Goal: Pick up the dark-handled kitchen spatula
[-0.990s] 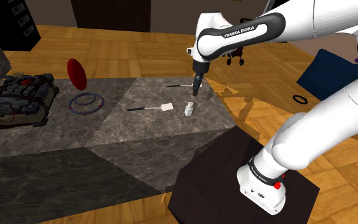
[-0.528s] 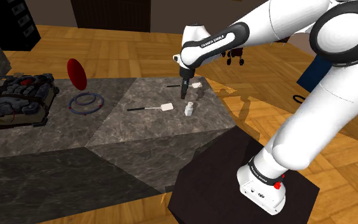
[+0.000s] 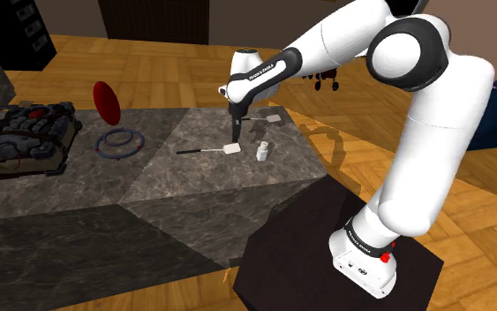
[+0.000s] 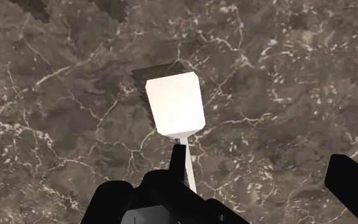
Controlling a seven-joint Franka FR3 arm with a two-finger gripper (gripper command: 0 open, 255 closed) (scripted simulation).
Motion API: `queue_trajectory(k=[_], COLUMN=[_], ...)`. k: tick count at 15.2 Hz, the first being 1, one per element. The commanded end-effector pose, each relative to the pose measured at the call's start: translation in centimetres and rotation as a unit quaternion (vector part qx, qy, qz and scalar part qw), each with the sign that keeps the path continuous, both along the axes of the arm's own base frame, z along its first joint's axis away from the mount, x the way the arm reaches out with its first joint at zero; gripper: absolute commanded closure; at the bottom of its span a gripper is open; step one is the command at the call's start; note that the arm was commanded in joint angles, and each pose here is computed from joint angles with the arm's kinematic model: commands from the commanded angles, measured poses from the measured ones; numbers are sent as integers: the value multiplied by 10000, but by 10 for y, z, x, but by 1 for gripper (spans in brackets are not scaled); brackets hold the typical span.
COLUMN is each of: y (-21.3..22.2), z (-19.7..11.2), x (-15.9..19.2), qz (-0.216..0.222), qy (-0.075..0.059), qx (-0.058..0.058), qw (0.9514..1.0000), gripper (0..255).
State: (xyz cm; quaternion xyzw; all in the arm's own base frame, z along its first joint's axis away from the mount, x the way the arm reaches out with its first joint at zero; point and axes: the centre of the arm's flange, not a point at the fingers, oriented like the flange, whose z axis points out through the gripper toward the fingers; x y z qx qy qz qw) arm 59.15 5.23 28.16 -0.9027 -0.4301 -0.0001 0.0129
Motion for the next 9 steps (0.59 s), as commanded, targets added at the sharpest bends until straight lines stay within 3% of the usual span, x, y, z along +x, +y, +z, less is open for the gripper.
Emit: queue_trajectory(k=[1, 9], y=[12, 59], z=[-16, -75], x=[19, 85], qz=[219, 1063], qy=[-52, -244], qx=[37, 168], qw=[9997, 9939], gripper=[0, 0])
